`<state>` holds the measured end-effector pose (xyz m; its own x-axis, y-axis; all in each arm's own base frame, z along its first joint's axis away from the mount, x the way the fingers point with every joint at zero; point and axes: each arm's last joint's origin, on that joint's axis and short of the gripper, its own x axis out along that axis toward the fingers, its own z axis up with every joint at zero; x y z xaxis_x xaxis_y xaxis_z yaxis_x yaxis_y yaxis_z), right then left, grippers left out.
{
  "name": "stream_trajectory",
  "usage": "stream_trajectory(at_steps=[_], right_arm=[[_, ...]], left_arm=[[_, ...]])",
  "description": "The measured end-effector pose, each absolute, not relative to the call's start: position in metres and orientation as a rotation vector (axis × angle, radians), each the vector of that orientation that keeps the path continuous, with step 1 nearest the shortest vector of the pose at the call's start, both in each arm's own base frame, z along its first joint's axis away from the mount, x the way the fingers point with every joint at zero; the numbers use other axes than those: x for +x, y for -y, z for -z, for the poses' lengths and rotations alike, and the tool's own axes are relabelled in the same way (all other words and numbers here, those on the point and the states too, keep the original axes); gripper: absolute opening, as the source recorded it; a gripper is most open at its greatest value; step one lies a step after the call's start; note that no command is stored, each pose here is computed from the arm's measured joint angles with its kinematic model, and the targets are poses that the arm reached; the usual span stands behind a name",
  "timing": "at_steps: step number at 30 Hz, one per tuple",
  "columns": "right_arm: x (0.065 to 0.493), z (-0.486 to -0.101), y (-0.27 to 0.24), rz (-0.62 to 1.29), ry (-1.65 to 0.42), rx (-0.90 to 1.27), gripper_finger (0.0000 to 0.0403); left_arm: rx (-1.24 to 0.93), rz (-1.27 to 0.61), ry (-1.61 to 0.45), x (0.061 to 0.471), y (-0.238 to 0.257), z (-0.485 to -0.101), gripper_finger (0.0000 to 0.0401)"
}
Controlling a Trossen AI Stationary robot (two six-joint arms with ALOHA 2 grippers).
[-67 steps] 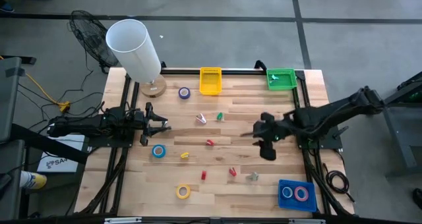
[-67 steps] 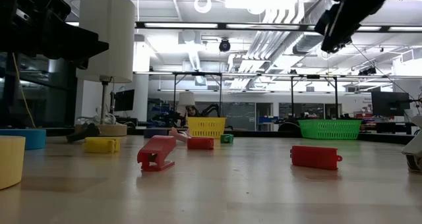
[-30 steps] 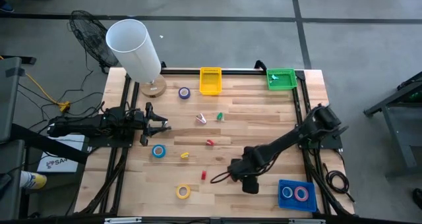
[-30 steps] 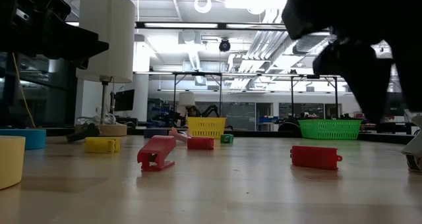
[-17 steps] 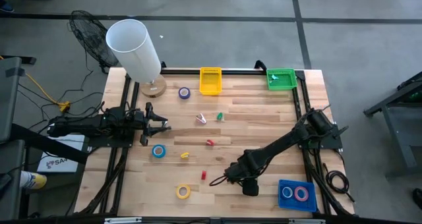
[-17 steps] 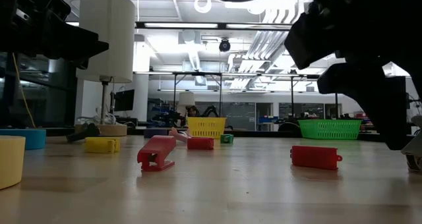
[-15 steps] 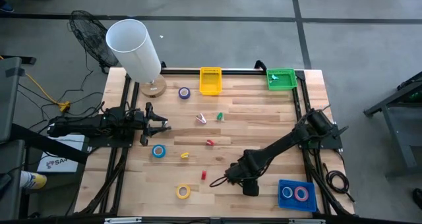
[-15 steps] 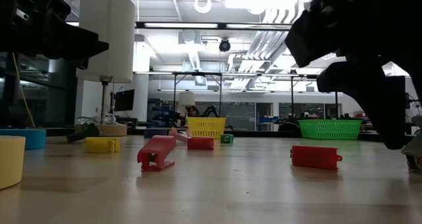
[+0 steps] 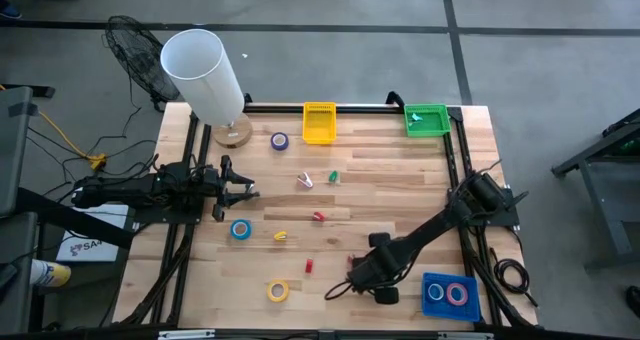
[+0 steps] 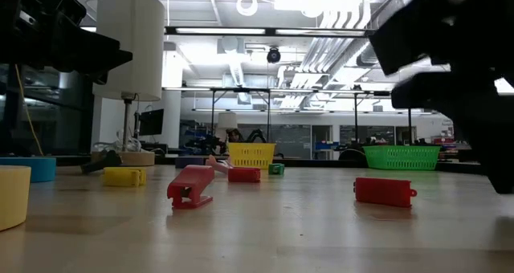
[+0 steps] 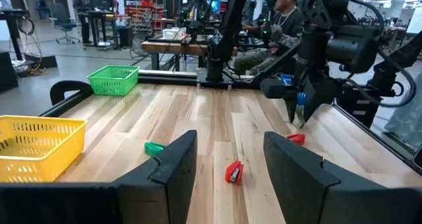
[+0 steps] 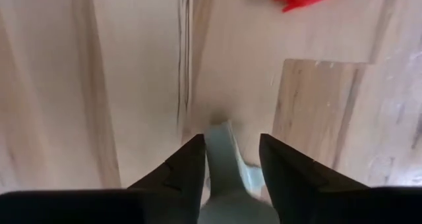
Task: Pick and place Stapler, Stapler remover, tape
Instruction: Put the gray staple remover into the green bin
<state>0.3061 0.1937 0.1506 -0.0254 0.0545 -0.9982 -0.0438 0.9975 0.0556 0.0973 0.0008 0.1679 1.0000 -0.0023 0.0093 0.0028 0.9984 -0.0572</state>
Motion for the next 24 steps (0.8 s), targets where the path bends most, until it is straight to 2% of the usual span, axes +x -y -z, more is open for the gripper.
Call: stream_trajectory(at_steps=[6, 14, 24], right_arm=[[0.3031, -0.1408, -0.1985, -0.087, -1.633, -0.036, 0.0103], [0.3004, -0.1415, -0.1973, -0.079, -1.66, -0.044, 0.004], [0.302, -0.1417, -0.1932, -0.038, -1.676, 0.02, 0.0042]], left_arm=[[-0.058, 0.002, 0.009, 0.0973, -0.0008, -0.1679, 0.0175], [-0.057, 0.003, 0.01, 0.0973, -0.0008, -0.1679, 0.0175], [-0.058, 0.002, 0.009, 0.0973, -0.0008, -0.1679, 0.0175]])
